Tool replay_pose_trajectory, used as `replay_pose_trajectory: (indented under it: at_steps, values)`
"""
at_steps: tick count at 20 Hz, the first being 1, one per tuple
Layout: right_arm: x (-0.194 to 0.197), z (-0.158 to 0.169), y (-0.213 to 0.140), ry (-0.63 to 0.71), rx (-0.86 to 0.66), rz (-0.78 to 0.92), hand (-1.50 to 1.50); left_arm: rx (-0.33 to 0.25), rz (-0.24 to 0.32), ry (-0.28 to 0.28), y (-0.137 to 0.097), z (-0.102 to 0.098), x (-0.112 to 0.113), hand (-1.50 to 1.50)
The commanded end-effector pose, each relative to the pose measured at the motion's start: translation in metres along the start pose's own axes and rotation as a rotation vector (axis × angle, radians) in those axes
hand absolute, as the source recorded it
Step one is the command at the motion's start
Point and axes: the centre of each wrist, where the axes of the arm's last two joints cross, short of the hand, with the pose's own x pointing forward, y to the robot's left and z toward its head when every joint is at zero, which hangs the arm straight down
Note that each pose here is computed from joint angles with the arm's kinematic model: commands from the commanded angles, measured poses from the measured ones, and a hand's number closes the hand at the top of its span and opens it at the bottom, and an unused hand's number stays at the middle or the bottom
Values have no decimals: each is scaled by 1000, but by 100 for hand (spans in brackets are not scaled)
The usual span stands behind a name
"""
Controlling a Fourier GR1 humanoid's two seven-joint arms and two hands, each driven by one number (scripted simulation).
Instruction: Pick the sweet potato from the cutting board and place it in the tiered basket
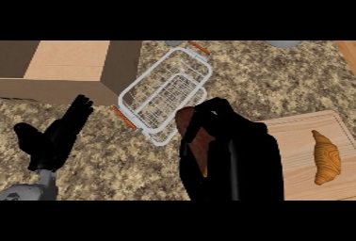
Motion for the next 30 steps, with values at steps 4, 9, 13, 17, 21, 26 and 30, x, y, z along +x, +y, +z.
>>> replay_pose_trajectory:
  at_steps: [4,9,13,17,21,26,30]
  values:
    - [33,-53,22,204,60,-13,150,4,15,-10,2,-8,9,0]
    - [35,-66,44,238,89,-20,150,25,9,-9,2,1,8,0]
    - [49,-81,47,226,91,12,150,25,17,1,13,-2,18,0]
    - [40,-105,67,236,61,33,150,27,1,-14,5,10,-6,0]
    - [42,-88,97,223,34,58,150,12,7,-8,1,-1,4,0]
    - [30,-104,98,193,-116,-58,150,29,9,6,16,1,-2,0]
    - [33,-121,109,202,-99,-43,-150,18,-7,-9,18,1,-1,0]
